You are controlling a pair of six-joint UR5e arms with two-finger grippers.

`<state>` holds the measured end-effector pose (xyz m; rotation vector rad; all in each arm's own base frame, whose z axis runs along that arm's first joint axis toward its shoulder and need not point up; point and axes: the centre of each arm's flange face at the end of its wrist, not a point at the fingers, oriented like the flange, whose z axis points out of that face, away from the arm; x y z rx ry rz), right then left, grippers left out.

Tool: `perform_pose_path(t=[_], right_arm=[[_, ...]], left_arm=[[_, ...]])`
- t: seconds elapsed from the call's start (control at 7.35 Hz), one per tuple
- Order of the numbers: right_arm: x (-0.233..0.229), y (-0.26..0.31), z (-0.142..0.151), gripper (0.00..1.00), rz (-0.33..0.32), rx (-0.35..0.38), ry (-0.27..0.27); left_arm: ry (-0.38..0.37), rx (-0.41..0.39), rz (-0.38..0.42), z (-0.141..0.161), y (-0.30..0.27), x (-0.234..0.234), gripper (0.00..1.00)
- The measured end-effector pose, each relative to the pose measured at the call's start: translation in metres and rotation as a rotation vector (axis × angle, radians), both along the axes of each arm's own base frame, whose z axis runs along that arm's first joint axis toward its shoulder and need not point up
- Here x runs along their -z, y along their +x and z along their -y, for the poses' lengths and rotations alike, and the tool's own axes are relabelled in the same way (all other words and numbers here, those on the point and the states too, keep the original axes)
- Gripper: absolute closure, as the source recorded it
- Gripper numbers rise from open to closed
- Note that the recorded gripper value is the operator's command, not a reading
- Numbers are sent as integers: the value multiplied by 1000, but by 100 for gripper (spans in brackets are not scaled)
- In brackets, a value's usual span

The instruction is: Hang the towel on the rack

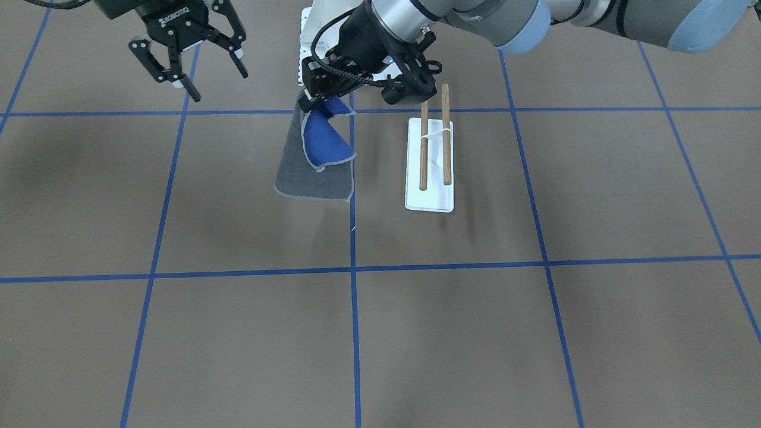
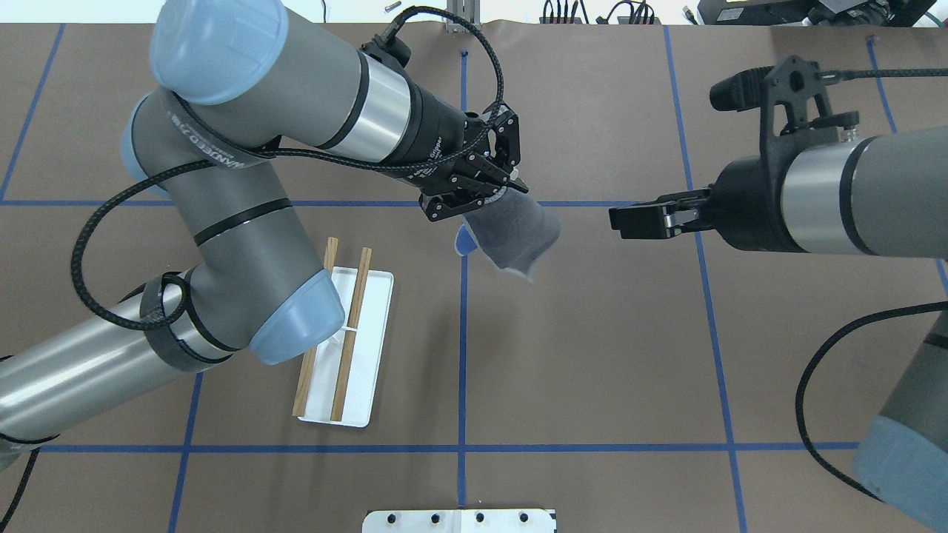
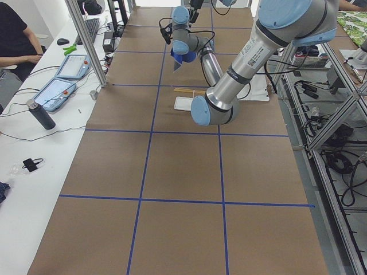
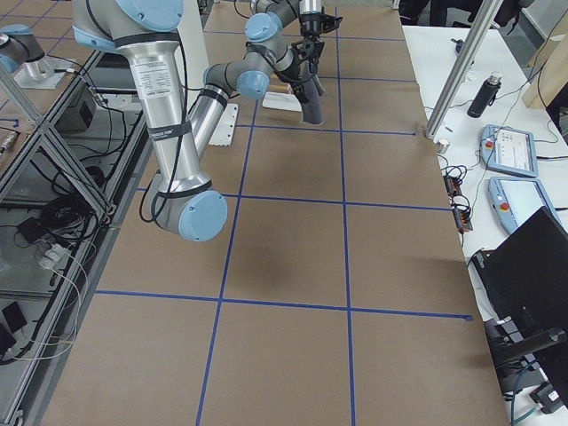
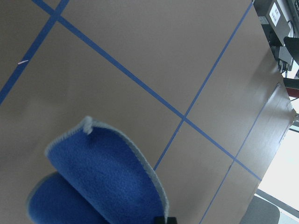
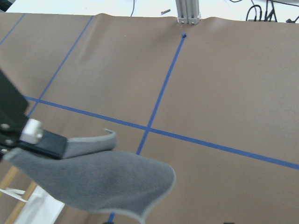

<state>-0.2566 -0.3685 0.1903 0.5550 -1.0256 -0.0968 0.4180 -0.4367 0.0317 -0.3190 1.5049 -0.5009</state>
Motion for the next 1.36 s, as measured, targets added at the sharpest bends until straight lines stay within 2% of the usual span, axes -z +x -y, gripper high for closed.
perform_pose_path(t=[0.41,0.68,0.95,1.09,1.36], right_arm=[[-60,73,42,0,-292,75,-22],[-93,103,63,0,-422,171,-50],[-124,124,80,0,-472,253,-89],[-133,130,85,0,-473,268,-113],[-153,144,100,0,-425,290,-175]], left_arm=[[-12,-9,37,-9,-26,-33,100],[25,-4,73,-13,-45,-71,100],[53,-10,118,-17,-61,-111,100],[57,-12,134,-20,-67,-127,100],[52,-16,159,-15,-86,-151,100]])
